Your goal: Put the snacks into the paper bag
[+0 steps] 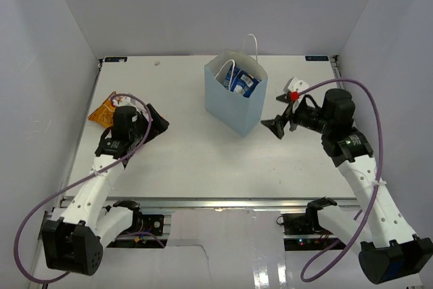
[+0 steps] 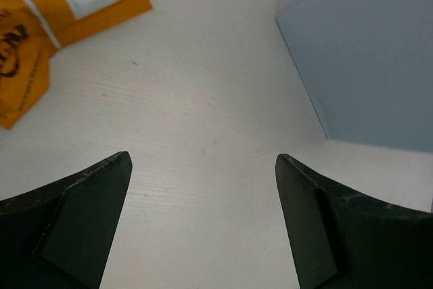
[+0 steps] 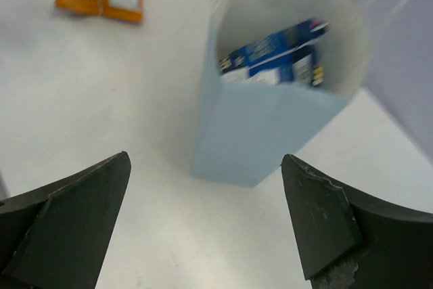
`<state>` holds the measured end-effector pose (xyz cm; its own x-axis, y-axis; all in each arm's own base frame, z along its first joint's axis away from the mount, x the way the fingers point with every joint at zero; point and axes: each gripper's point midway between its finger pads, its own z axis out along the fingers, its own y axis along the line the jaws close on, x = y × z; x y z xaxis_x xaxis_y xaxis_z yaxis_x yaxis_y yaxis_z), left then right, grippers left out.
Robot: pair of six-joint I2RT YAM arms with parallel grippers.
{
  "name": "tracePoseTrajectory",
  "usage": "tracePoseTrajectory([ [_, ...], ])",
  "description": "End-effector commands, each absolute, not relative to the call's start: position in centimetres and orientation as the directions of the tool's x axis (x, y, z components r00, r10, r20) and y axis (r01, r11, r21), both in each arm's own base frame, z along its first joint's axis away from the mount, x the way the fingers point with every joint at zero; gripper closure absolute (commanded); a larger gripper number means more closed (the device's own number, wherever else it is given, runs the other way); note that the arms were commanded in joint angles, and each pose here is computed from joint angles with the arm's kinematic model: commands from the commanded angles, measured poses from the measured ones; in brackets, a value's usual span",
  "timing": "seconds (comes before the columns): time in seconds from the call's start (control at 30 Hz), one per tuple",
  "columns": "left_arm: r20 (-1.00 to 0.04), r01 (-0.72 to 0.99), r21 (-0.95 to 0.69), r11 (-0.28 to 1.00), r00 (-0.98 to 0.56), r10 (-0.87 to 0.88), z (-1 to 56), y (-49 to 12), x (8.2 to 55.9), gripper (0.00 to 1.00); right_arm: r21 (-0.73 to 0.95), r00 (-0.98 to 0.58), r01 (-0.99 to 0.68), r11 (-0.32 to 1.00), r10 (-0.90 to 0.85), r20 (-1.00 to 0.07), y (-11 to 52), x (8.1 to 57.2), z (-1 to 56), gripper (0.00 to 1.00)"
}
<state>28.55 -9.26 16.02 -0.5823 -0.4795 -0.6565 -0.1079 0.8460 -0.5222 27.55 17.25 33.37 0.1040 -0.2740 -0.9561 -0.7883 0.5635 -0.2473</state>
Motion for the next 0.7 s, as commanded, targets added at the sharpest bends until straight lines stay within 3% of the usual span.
tracePoseTrajectory([
  [0.0, -0.649, -0.378, -0.460, 0.803, -0.474, -0.595, 16.9, -4.4, 30.8, 0.02, -0.054, -0.088, -0.905, 0.423, -0.308, -0.947, 18.3, 24.1, 24.4, 0.02],
  [0.13, -0.591, -0.531, -0.474, 0.703, -0.400, -0.701, 16.8, -0.8, 33.4, 0.02, 0.026, -0.154, -0.927, 0.375, -0.314, -0.937, 18.2, 22.0, 19.6, 0.02],
  [0.37, -0.464, -0.796, -0.412, 0.444, -0.236, -0.854, 13.6, 7.4, 34.0, 0.02, 0.025, -0.148, -0.929, 0.369, -0.310, -0.939, 18.0, 21.7, 19.6, 0.02],
  [0.67, -0.429, -0.804, -0.335, 0.491, -0.333, -0.839, 9.6, 9.9, 37.3, 0.05, -0.002, -0.136, -0.918, 0.397, -0.318, -0.938, 17.6, 22.0, 19.9, 0.02],
])
